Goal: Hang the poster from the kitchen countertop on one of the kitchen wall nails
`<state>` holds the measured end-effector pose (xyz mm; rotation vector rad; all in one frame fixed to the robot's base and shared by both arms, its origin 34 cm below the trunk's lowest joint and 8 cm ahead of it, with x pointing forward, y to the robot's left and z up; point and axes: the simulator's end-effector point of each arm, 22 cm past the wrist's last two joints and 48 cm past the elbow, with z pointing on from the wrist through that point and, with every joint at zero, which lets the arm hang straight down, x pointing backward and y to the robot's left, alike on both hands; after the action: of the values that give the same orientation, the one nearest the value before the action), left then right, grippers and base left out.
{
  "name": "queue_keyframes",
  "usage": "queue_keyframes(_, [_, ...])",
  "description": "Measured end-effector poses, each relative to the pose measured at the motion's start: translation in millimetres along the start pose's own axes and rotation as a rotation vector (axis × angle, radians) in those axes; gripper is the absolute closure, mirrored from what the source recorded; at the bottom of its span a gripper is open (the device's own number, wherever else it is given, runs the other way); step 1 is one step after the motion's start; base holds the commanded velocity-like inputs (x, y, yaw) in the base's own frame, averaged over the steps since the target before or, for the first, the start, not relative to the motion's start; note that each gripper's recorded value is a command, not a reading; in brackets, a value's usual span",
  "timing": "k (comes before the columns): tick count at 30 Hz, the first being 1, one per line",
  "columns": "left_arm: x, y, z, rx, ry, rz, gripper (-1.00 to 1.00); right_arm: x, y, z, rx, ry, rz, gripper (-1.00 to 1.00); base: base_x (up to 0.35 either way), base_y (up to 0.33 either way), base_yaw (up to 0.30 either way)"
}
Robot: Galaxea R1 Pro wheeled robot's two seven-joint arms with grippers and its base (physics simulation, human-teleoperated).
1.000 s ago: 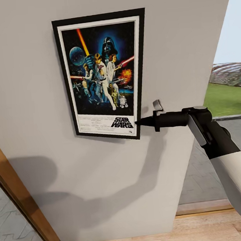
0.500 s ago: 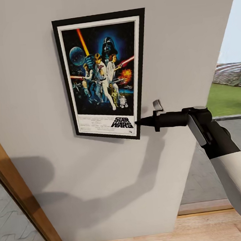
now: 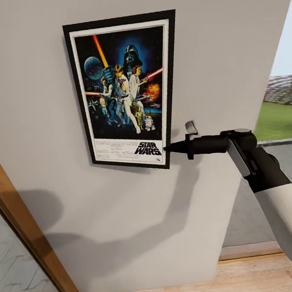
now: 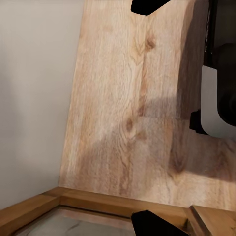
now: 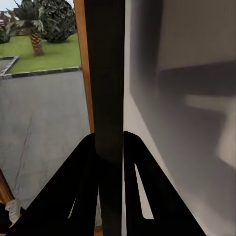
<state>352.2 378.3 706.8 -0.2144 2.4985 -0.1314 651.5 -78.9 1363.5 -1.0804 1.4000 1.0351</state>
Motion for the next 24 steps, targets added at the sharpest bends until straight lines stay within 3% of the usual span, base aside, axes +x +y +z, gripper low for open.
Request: queue_keyframes(24, [-0.5,0.2,0.0,0.0,-0.001,0.0,-1.0,-0.2,0.4,0.6,-0.001,-0.001,0.0,1.0,0.0,0.07,0.0])
